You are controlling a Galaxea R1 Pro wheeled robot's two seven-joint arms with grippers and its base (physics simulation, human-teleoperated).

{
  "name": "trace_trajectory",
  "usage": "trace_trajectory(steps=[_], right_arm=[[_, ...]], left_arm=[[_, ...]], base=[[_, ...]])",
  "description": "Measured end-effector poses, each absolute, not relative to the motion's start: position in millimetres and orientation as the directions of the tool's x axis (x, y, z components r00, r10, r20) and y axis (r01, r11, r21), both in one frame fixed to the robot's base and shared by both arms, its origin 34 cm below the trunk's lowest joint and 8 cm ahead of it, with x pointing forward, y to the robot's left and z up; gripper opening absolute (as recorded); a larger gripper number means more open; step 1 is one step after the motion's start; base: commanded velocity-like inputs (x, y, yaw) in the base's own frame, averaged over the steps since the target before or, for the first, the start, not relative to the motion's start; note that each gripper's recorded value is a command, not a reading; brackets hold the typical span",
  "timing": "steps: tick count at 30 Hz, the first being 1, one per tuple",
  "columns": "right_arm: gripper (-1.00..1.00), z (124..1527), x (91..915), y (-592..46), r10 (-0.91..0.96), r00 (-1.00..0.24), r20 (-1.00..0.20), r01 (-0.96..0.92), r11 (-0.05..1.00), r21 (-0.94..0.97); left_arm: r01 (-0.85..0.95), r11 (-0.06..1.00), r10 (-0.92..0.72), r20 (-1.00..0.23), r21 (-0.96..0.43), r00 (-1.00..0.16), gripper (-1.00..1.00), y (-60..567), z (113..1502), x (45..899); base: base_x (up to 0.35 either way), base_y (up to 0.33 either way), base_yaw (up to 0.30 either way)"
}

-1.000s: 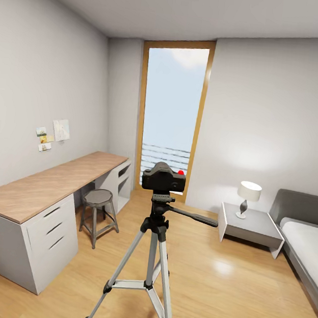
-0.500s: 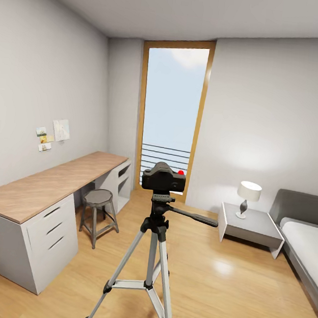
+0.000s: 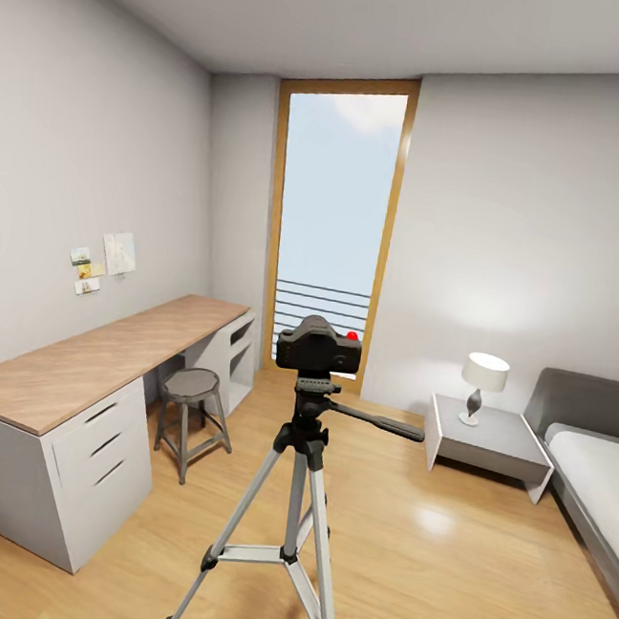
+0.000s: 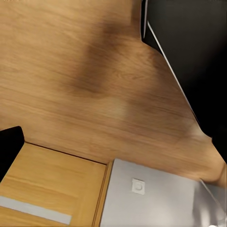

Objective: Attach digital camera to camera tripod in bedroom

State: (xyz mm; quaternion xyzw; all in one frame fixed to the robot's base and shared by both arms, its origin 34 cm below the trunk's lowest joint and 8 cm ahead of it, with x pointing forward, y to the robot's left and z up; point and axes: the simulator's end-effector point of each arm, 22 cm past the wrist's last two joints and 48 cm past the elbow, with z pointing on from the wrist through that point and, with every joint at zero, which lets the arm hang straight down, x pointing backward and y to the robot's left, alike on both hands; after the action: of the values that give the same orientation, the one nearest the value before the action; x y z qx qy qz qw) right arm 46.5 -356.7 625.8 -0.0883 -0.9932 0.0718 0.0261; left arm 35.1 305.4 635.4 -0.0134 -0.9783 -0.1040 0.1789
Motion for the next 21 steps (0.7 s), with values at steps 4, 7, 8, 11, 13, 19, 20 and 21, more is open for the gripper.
trace_trajectory(steps=[4, 7, 8, 11, 13, 19, 20, 21], right_arm=[[1.00, 626, 47, -357, 0.179, -0.983, 0.039, 0.171, 0.974, -0.147], [1.00, 626, 47, -357, 0.179, -0.983, 0.039, 0.171, 0.974, -0.147], [1.00, 626, 47, -357, 0.179, -0.983, 0.039, 0.171, 0.974, -0.147], [1.00, 626, 47, -357, 0.179, -0.983, 0.038, 0.171, 0.974, -0.147], [1.00, 626, 47, -357, 0.179, -0.983, 0.038, 0.171, 0.974, -0.147], [1.00, 626, 47, -357, 0.179, -0.983, 0.038, 0.171, 0.974, -0.147], [1.00, 626, 47, -357, 0.179, -0.983, 0.038, 0.171, 0.974, -0.147], [1.00, 626, 47, -357, 0.179, -0.983, 0.038, 0.171, 0.974, -0.147]], left_arm=[[0.060, 0.978, -0.013, 0.347, 0.198, -0.938, 1.00, 304, 635, 36], [0.058, 0.979, -0.014, 0.345, 0.197, -0.939, 1.00, 303, 635, 37], [0.058, 0.979, -0.014, 0.344, 0.196, -0.939, 1.00, 303, 635, 37], [0.056, 0.979, -0.014, 0.343, 0.194, -0.939, 1.00, 301, 634, 38], [0.055, 0.980, -0.013, 0.341, 0.190, -0.940, 1.00, 299, 634, 38], [0.056, 0.982, -0.009, 0.340, 0.181, -0.940, 1.00, 293, 634, 39], [0.057, 0.982, -0.008, 0.340, 0.180, -0.940, 1.00, 292, 634, 39], [0.057, 0.982, -0.008, 0.340, 0.179, -0.940, 1.00, 292, 633, 39]], base=[[0.000, 0.000, 0.000], [0.000, 0.000, 0.000], [0.000, 0.000, 0.000], [0.000, 0.000, 0.000], [0.000, 0.000, 0.000], [0.000, 0.000, 0.000], [0.000, 0.000, 0.000], [0.000, 0.000, 0.000]])
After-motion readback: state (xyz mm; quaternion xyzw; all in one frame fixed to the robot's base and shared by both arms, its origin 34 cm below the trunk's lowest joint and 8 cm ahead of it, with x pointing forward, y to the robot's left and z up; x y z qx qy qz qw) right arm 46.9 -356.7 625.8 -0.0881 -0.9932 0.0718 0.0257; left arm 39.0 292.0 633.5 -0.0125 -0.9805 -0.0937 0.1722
